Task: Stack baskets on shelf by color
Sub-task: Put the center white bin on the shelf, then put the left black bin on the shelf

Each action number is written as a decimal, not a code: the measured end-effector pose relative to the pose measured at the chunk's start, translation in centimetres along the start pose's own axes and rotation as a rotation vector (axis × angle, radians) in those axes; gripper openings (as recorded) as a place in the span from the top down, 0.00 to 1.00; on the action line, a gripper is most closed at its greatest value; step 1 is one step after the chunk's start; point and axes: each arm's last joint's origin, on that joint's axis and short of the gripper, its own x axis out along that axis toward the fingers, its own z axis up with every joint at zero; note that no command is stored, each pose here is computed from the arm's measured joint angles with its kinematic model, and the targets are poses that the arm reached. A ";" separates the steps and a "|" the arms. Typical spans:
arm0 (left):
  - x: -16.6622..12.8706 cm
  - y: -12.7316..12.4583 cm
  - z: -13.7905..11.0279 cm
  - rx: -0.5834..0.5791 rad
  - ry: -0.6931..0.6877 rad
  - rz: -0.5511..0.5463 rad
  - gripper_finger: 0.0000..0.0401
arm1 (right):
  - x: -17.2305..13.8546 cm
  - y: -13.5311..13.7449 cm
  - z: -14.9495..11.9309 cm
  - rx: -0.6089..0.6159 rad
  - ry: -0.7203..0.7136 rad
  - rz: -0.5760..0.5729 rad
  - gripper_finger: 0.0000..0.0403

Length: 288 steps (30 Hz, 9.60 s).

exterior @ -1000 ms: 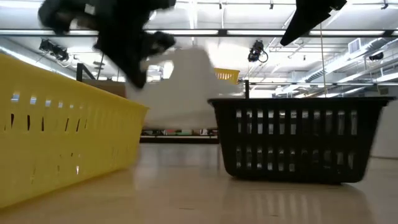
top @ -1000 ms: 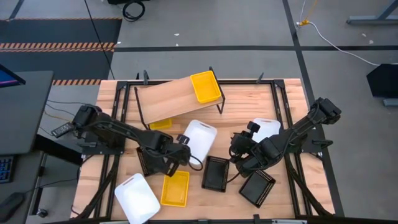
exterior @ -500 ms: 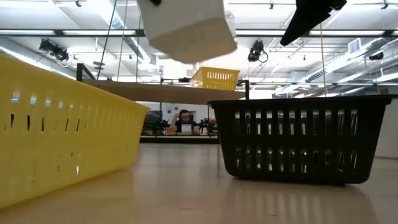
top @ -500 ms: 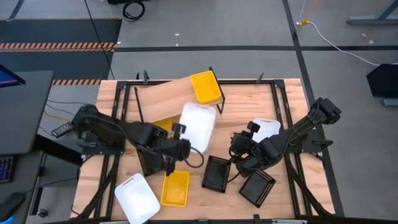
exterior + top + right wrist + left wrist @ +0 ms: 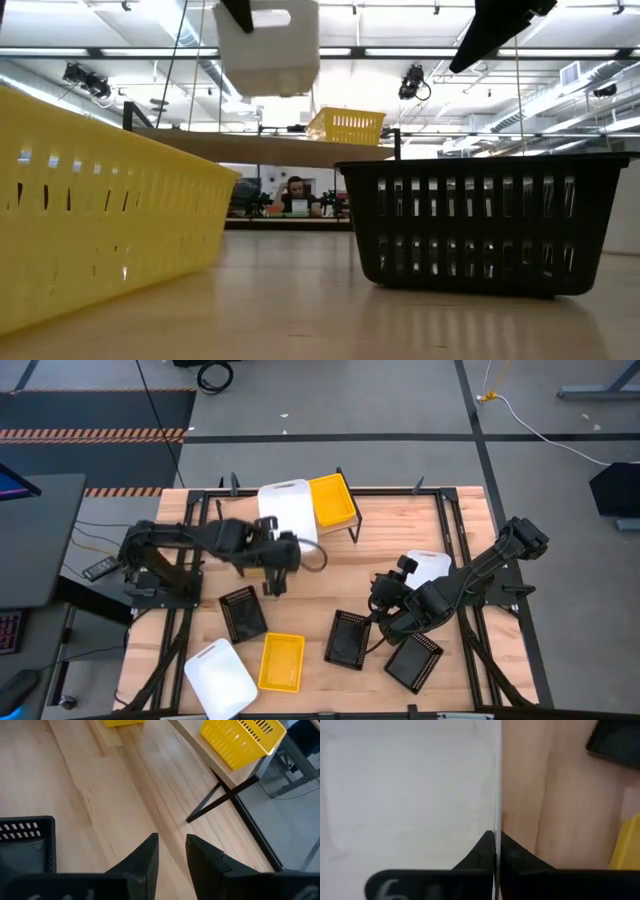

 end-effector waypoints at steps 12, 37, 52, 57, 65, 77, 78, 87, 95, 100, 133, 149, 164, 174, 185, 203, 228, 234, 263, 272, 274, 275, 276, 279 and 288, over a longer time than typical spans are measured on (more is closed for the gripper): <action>3.4 7.0 -0.2 -0.188 0.111 -0.052 0.98 | -0.3 0.3 -0.1 0.000 -0.005 0.019 0.74; 2.0 4.4 -2.0 -0.147 0.263 -0.086 0.98 | -0.9 0.6 -0.4 -0.006 -0.022 0.031 0.74; -1.5 5.0 -3.5 -0.172 0.155 -0.056 0.98 | -1.0 0.7 -0.5 -0.001 -0.024 0.038 0.74; -2.7 5.4 -4.2 -0.193 0.117 -0.059 0.98 | -1.0 0.7 -0.5 0.000 -0.024 0.038 0.74; -1.0 5.0 -5.9 -0.163 0.194 -0.037 0.98 | -1.1 0.8 -0.5 0.005 -0.027 0.043 0.74; 1.3 6.1 -9.7 -0.237 0.108 -0.059 0.98 | -1.0 0.8 -0.5 0.004 -0.029 0.041 0.74; 1.3 6.2 -9.7 -0.239 0.105 -0.067 0.98 | -1.0 0.8 -0.5 0.004 -0.029 0.042 0.74; 1.1 6.1 -9.9 -0.240 0.103 -0.112 0.98 | -1.0 0.8 -0.4 0.005 -0.031 0.043 0.74; 1.1 6.0 -10.0 -0.220 0.113 -0.114 0.88 | -1.0 0.8 -0.4 0.006 -0.031 0.043 0.74; 1.1 6.0 -9.9 -0.220 0.111 -0.103 0.79 | -1.0 0.8 -0.4 0.006 -0.030 0.044 0.74; -0.2 5.6 -9.4 -0.256 0.060 -0.082 0.71 | -1.0 0.8 -0.4 -0.011 -0.033 0.043 0.74; -2.1 -2.1 -8.8 -0.116 0.001 -0.274 0.71 | -1.1 0.8 -0.4 -0.013 -0.053 0.031 0.74; 3.7 -14.3 -9.8 0.026 0.304 -0.268 0.71 | -1.1 0.9 -0.3 0.001 -0.055 0.046 0.74; 5.6 -17.7 -10.4 -0.025 0.341 -0.239 0.53 | -1.1 1.0 -0.2 0.008 -0.058 0.051 0.74; 7.0 -18.4 -12.4 -0.109 0.367 -0.176 0.39 | -1.2 1.2 -0.1 0.025 -0.057 0.075 0.74; 12.4 -18.5 -16.3 -0.141 0.444 -0.263 0.94 | -1.2 1.5 0.0 0.047 -0.041 0.118 0.74; 3.3 -11.7 -1.6 0.064 -0.049 -0.218 0.99 | -1.7 1.8 -0.4 0.039 -0.032 0.147 0.74; 2.8 -7.1 1.2 0.034 -0.106 -0.179 0.99 | -2.1 2.0 -0.6 0.030 -0.038 0.159 0.74; 9.1 5.9 1.2 -0.145 0.096 -0.023 0.98 | -2.5 2.2 -0.8 0.019 -0.049 0.168 0.74; 9.7 6.8 1.0 -0.113 0.102 -0.017 0.98 | -2.5 2.2 -0.8 0.020 -0.049 0.170 0.74; 9.8 7.0 1.0 -0.120 0.104 -0.014 0.98 | -2.5 2.2 -0.8 0.020 -0.049 0.169 0.74; 9.8 7.1 0.9 -0.124 0.105 -0.013 0.98 | -2.5 2.2 -0.8 0.020 -0.049 0.169 0.74; 9.8 7.2 0.9 -0.127 0.105 -0.012 0.98 | -2.5 2.2 -0.8 0.020 -0.049 0.169 0.74; 9.9 7.5 0.9 -0.135 0.108 -0.008 0.98 | -2.5 2.2 -0.8 0.020 -0.049 0.169 0.74; 10.0 7.8 1.2 -0.175 0.074 -0.001 0.89 | -2.5 2.2 -0.8 0.021 -0.049 0.171 0.74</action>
